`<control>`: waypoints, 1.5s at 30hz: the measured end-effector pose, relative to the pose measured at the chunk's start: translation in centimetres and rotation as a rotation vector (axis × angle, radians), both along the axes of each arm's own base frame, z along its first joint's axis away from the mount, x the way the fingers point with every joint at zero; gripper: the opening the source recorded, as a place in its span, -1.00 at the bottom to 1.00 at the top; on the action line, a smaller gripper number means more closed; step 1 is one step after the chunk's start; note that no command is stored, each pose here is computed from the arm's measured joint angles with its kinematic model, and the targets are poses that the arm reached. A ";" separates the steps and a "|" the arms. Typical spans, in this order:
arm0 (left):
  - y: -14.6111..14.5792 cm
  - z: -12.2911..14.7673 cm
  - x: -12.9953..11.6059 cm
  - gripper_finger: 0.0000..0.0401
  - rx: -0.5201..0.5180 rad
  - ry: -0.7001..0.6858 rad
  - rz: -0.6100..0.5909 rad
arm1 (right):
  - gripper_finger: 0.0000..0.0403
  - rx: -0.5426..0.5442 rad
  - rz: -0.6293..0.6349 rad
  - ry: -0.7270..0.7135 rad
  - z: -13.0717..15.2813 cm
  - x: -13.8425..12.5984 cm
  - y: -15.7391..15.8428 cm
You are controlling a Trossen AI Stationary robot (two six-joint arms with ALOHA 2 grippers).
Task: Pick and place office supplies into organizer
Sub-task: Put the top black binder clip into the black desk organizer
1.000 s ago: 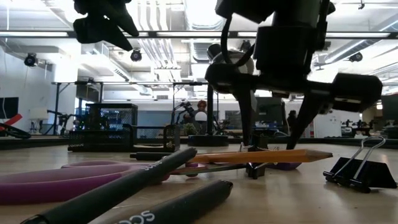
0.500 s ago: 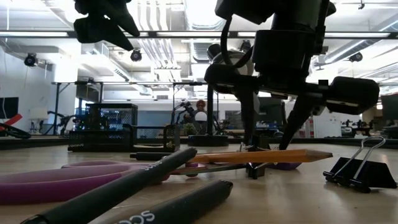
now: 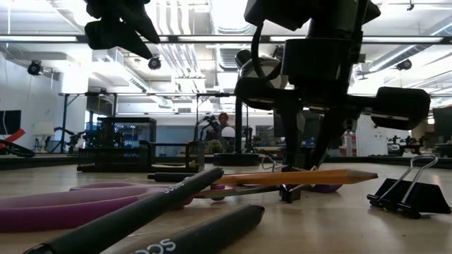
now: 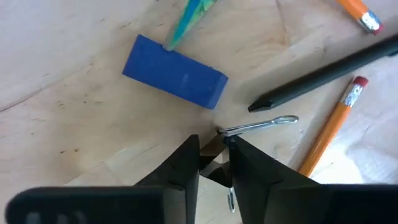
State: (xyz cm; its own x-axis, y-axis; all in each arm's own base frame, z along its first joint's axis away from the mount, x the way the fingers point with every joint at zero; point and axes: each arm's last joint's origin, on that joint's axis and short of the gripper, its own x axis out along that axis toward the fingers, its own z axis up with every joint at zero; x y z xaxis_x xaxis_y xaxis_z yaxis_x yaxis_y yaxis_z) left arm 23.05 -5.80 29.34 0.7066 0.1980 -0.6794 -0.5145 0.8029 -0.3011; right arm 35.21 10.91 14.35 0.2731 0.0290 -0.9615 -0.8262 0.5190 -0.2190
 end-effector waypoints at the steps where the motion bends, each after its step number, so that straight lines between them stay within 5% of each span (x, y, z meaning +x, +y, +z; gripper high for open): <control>1: 0.0 -0.1 0.1 -0.16 0.000 0.002 0.000 | -0.70 0.004 -0.017 -0.001 0.0 0.0 -0.1; 13: -0.2 0.0 0.3 -0.16 -0.004 -0.013 -0.007 | -0.72 0.060 -0.302 -0.112 2.8 2.2 -1.2; 20: 0.2 2.6 -2.4 -0.16 -0.037 -0.120 -0.024 | -0.69 0.195 -0.553 -0.279 7.3 5.2 -4.1; 27: 1.4 4.2 -5.8 -0.16 -0.037 -0.153 -0.013 | -0.68 0.295 -0.620 -0.485 10.5 7.8 -7.0; 45: 3.2 6.3 -11.2 -0.16 -0.013 -0.271 -0.016 | -0.67 0.463 -0.837 -0.518 7.8 18.3 -10.7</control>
State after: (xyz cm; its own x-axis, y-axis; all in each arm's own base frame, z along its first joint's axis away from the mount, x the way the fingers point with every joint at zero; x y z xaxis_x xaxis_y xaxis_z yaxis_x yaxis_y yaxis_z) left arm 11.88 -2.57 35.59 0.8660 0.1777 -0.4674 -0.4008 0.8056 -0.4363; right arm 53.52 0.25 22.19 0.7444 -0.0249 -0.6673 -0.0358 0.9964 -0.0771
